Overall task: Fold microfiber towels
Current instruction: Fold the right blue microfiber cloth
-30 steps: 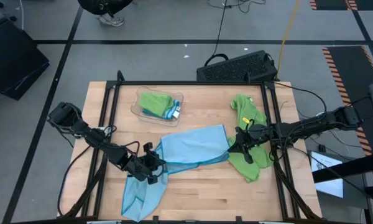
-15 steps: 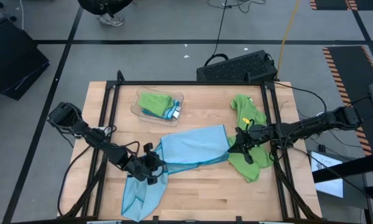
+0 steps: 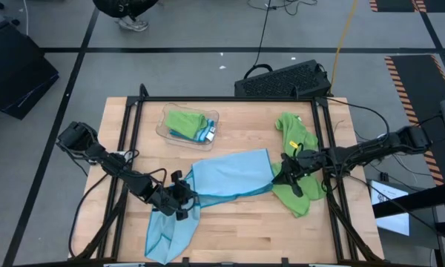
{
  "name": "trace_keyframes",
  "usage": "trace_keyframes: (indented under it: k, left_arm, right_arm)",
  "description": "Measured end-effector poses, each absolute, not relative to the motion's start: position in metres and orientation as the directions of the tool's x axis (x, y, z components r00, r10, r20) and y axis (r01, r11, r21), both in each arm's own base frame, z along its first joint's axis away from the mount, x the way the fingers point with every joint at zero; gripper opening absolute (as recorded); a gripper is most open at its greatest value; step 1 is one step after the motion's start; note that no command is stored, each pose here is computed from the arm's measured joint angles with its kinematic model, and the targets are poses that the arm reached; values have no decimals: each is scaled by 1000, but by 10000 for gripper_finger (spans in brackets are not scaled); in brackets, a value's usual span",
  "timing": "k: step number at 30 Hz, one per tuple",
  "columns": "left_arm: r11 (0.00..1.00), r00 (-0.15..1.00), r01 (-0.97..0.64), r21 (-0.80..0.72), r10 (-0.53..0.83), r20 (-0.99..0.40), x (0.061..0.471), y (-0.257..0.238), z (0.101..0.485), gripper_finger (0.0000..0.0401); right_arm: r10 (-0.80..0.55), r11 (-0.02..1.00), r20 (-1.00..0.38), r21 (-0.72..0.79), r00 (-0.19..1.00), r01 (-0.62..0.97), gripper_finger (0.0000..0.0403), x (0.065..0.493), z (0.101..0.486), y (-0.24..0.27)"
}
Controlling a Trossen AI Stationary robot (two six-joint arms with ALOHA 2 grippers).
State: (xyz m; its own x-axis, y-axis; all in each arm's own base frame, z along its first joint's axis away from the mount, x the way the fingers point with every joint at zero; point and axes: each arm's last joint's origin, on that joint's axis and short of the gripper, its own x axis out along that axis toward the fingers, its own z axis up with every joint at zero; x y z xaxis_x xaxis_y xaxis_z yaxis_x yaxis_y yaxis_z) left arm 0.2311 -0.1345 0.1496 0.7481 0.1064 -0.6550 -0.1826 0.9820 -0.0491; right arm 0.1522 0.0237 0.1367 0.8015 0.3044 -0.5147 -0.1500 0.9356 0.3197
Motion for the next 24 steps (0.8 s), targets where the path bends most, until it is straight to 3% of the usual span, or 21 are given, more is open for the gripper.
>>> trace_keyframes:
  k: [6, 11, 17, 24]
  left_arm:
    - [979, 745, -190, -69, 98, -659, 230, -135, 149, 88]
    - [979, 701, -152, -134, 11, -713, 225, -141, 146, 102]
    - [961, 631, -243, -129, 56, -774, 209, -146, 139, 98]
    - [934, 642, -317, -166, 83, -762, 197, -153, 134, 97]
  right_arm:
    - [317, 929, -515, 338, 796, -151, 115, 152, 137, 26]
    - [316, 926, -529, 353, 787, -134, 152, 151, 135, 26]
    - [277, 930, -565, 361, 777, -68, 154, 147, 133, 25]
    - [264, 905, -530, 425, 806, -16, 145, 144, 140, 24]
